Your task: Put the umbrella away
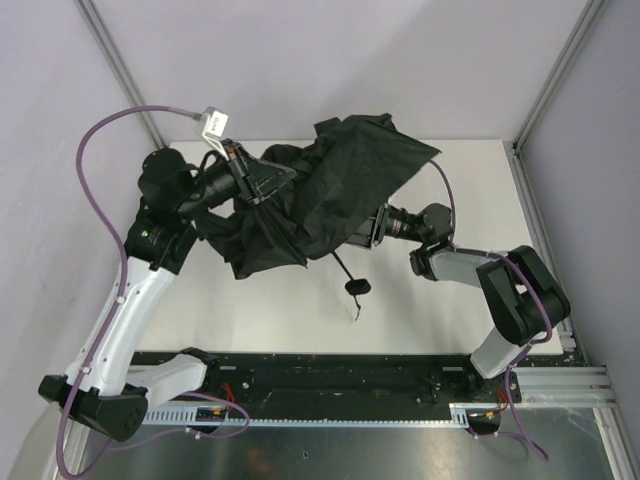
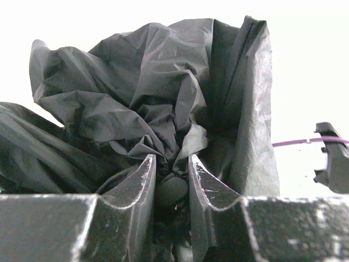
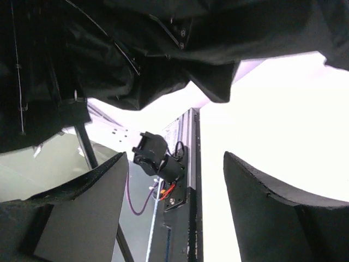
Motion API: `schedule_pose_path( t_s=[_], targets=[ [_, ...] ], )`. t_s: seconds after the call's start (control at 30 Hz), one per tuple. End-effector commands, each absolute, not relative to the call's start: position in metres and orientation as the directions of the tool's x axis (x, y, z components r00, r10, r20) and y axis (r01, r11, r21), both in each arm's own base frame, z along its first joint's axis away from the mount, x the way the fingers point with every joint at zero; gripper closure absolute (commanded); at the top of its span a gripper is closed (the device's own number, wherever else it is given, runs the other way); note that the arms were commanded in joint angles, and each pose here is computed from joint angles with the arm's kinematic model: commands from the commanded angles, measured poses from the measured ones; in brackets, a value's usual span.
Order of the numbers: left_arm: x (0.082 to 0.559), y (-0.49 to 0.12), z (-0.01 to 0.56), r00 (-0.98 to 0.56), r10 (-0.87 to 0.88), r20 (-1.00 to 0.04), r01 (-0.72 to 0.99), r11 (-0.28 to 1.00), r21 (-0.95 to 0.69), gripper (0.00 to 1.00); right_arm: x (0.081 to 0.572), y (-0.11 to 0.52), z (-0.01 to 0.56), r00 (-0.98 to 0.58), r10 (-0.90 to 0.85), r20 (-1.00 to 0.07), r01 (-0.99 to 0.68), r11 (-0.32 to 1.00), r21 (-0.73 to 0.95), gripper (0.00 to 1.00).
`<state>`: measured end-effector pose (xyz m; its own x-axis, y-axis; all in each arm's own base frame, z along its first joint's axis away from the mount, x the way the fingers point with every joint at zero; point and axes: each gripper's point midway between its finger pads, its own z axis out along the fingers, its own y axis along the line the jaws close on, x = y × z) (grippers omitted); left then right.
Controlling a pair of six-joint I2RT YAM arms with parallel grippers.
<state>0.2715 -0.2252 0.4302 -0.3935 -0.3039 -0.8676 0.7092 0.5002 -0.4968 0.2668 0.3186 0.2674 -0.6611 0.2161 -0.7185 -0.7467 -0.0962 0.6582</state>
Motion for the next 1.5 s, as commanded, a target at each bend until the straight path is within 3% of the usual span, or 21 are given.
schedule_pose_path(
  t_s=[0.0,0.17,0.37,0.6,0.67,0.8,0.83,1.0,1.07,1.17,1.47],
  targets=[
    [0.275,-0.202,0.455,-0.317,-0.406,-0.857,0.675,0.538,-0.504,1.00,0.258,0.310,0.310,-0.423,0.397,-0.815,-0.896,-0.050,0.441,0.26],
    [0.282,-0.190,0.452,-0.294,-0.419,-0.859,0.645,0.576,-0.502,1.00,0.251,0.313,0.306,-0.345,0.388,-0.855,-0.912,0.075,0.403,0.27],
    [0.289,-0.191,0.447,-0.325,-0.414,-0.850,0.641,0.565,-0.520,1.00,0.235,0.336,0.295,-0.261,0.247,-0.933,-0.917,0.240,0.319,0.23],
    [0.278,-0.198,0.456,-0.352,-0.408,-0.842,0.679,0.507,-0.530,1.00,0.231,0.360,0.296,-0.120,0.173,-0.978,-0.927,0.332,0.173,0.30],
    [0.274,-0.200,0.457,-0.363,-0.408,-0.838,0.687,0.490,-0.536,1.00,0.232,0.368,0.301,-0.087,0.168,-0.982,-0.928,0.345,0.141,0.43],
    [0.268,-0.201,0.459,-0.370,-0.407,-0.835,0.698,0.472,-0.539,1.00,0.227,0.378,0.313,-0.032,0.183,-0.983,-0.948,0.307,0.088,0.88],
    [0.266,-0.201,0.460,-0.372,-0.404,-0.836,0.702,0.466,-0.538,0.98,0.223,0.379,0.315,-0.004,0.179,-0.984,-0.958,0.283,0.055,0.94],
    [0.249,-0.193,0.459,-0.367,-0.394,-0.843,0.724,0.449,-0.525,0.28,0.206,0.376,0.322,0.108,0.169,-0.980,-0.980,0.181,-0.077,1.00],
    [0.244,-0.187,0.458,-0.359,-0.390,-0.848,0.729,0.450,-0.516,0.10,0.203,0.371,0.325,0.117,0.174,-0.978,-0.985,0.148,-0.091,1.00],
    [0.239,-0.179,0.451,-0.378,-0.392,-0.839,0.719,0.447,-0.532,0.03,0.199,0.363,0.328,0.120,0.172,-0.978,-0.989,0.109,-0.102,1.00],
    [0.240,-0.176,0.422,-0.455,-0.393,-0.799,0.674,0.435,-0.597,0.00,0.197,0.353,0.342,0.073,0.209,-0.975,-0.993,0.104,-0.052,1.00]
  ],
)
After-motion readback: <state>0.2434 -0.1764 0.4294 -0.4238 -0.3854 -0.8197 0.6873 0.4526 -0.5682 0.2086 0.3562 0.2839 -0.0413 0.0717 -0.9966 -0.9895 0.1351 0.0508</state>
